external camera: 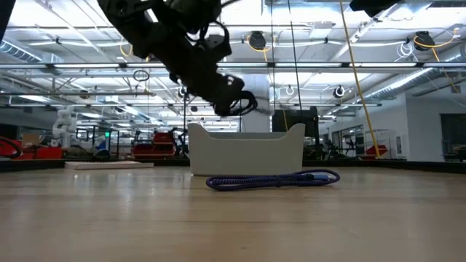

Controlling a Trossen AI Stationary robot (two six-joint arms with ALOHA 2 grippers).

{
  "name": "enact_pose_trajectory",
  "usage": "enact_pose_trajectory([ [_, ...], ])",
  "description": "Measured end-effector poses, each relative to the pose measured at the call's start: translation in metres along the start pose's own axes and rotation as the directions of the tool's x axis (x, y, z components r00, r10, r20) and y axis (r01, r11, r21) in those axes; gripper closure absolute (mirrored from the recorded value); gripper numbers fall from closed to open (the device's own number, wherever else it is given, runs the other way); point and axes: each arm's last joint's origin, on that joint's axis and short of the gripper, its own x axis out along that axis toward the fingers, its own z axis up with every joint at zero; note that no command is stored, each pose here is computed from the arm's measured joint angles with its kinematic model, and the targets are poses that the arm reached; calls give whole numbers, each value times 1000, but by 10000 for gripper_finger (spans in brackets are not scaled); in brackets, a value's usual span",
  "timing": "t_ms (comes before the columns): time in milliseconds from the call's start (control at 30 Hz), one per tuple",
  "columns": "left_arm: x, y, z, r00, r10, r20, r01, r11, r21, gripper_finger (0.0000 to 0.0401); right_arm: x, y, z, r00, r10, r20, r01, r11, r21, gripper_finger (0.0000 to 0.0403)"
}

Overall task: Pick and place USB-C Cables
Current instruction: Put the black charger cable into the gray bin

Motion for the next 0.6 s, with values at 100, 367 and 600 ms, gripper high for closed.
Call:
enact_pose_trajectory([
  [100,0,-9,-5,1000,-4,1,4,1000,13,359,0,0,1,1000,3,8,-3,1000,5,250],
  [367,1,-17,-15,999,34,-22,-33,999,27,359,0,0,1,1000,5,14,-5,1000,8,250],
  [600,3,-18,-19,999,36,-40,-36,999,7,359,0,0,1,1000,6,13,-6,1000,8,250],
])
